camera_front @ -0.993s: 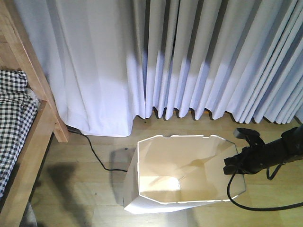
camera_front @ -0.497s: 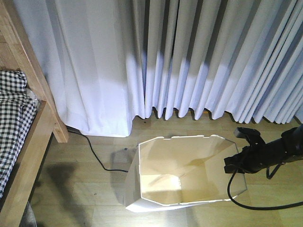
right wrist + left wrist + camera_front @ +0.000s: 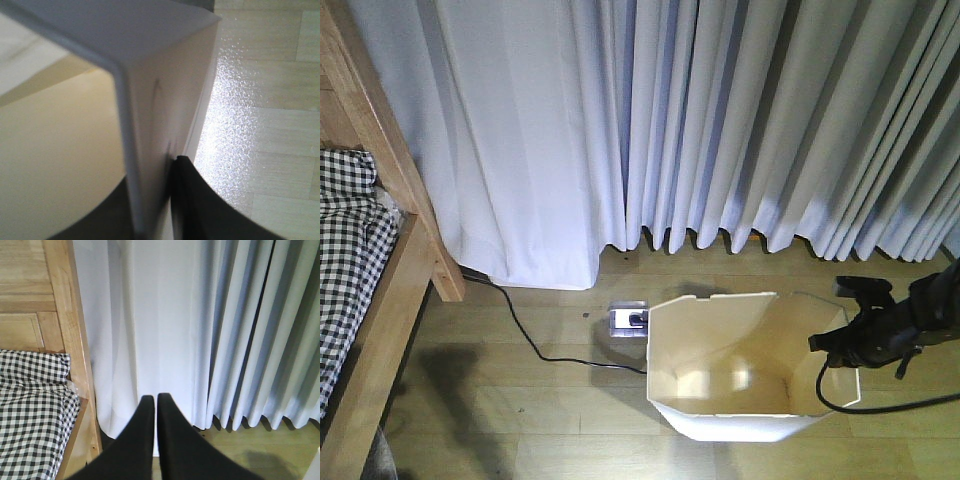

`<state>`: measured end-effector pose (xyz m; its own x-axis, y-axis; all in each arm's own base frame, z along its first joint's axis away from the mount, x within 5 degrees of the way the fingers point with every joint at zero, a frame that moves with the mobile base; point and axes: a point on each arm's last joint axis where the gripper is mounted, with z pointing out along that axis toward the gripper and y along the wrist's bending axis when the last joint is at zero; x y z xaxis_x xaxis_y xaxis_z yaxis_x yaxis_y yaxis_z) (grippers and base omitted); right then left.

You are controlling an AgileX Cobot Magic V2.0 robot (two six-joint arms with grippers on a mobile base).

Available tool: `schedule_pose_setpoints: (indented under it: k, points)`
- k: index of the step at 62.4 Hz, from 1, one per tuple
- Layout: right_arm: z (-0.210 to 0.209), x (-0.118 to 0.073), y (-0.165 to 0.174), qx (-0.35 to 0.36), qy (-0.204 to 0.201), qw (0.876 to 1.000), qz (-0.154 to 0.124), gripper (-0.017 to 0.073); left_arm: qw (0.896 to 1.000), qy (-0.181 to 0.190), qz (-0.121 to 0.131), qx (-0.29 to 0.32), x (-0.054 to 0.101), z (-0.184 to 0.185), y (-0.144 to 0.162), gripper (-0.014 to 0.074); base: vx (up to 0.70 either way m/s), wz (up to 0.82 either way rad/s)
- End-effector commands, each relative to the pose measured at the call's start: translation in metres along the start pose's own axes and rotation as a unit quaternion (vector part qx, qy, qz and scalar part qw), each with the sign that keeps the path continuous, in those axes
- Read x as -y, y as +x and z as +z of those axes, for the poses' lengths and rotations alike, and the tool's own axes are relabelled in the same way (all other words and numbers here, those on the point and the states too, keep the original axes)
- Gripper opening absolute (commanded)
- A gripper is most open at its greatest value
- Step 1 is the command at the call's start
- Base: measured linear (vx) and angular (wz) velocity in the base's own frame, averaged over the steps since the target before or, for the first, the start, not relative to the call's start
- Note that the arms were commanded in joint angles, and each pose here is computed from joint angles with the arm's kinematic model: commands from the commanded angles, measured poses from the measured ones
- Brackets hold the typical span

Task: Move trash bin to bedside with robot
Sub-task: 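Lower the bin onto the floor with the right gripper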

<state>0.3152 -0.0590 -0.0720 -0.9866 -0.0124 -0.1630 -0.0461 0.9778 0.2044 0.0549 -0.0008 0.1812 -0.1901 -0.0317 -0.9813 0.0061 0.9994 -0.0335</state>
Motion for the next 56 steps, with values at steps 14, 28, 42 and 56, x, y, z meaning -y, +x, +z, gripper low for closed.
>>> schedule_pose_setpoints:
  k: [14,28,42,56]
  points:
    - [0.022,-0.003,-0.039,0.014,-0.106,0.994,0.018,0.0019,0.999,0.004,-0.003,0.032,0.0,0.0,-0.001,-0.0006,0.0,0.0]
    - [0.054,0.003,-0.049,-0.011,-0.137,0.99,0.016,0.0032,0.999,0.004,-0.003,0.032,0.0,0.0,-0.001,-0.0006,0.0,0.0]
    - [0.087,-0.011,-0.056,-0.035,-0.136,0.99,-0.028,0.0041,0.999,0.004,-0.003,0.032,0.0,0.0,-0.001,-0.0006,0.0,0.0]
    - [0.112,-0.024,-0.071,-0.027,-0.133,0.99,-0.023,0.005,0.999,0.004,-0.003,0.032,0.0,0.0,-0.001,-0.0006,0.0,0.0]
